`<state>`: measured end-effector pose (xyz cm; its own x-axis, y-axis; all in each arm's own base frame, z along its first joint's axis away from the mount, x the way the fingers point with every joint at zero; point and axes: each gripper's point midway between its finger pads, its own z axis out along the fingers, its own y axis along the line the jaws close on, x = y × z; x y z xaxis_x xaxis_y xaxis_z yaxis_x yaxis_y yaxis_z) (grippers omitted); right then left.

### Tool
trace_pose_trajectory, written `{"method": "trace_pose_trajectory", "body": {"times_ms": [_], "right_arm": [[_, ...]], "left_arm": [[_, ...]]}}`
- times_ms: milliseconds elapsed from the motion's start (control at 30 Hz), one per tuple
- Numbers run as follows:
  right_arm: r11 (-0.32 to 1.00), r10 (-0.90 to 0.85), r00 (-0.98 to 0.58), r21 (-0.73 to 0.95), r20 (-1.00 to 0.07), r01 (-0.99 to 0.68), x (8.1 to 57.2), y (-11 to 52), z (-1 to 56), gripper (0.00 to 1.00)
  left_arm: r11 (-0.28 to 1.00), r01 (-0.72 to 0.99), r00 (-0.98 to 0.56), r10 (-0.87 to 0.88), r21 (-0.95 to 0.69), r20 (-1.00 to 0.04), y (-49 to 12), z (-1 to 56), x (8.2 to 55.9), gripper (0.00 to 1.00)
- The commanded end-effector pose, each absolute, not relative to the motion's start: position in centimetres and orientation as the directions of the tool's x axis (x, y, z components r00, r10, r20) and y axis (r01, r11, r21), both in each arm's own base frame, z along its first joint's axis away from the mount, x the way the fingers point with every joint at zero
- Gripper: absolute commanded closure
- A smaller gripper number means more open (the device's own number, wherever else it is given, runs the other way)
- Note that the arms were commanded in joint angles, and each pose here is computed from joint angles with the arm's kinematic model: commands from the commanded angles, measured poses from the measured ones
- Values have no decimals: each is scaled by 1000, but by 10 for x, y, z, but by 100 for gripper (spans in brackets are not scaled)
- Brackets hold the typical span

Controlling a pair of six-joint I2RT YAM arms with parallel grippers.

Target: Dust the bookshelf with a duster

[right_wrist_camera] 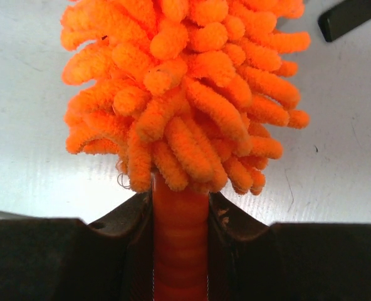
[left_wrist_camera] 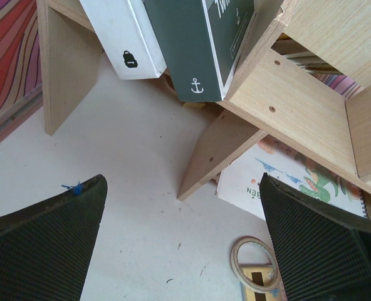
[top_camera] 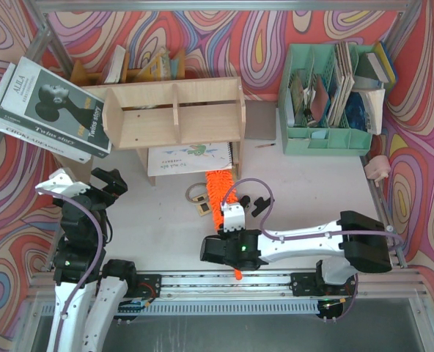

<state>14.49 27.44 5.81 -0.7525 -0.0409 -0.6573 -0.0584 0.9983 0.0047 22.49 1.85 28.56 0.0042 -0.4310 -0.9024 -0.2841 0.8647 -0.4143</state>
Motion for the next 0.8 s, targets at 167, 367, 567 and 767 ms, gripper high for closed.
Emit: {"method": "trace_pose_trajectory", "body": {"times_ms": [167, 367, 567, 767], "right_arm": [[968, -86, -684, 103, -725, -231, 153, 314, 82, 100], [902, -235, -662, 94, -712, -422, 147, 354, 78, 100], [871, -325, -671, 66, -667, -487, 139, 370, 61, 100], [880, -380, -697, -7, -609, -474, 137, 360, 39, 100]], "left_arm": [[860, -279, 18, -440, -427, -898, 19, 290, 226, 2], [860, -280, 16, -440, -426, -898, 18, 289, 226, 1], [860, -284, 17, -438, -425, -899, 19, 289, 226, 2], [859, -283, 20, -440, -427, -898, 20, 290, 225, 1]]}}
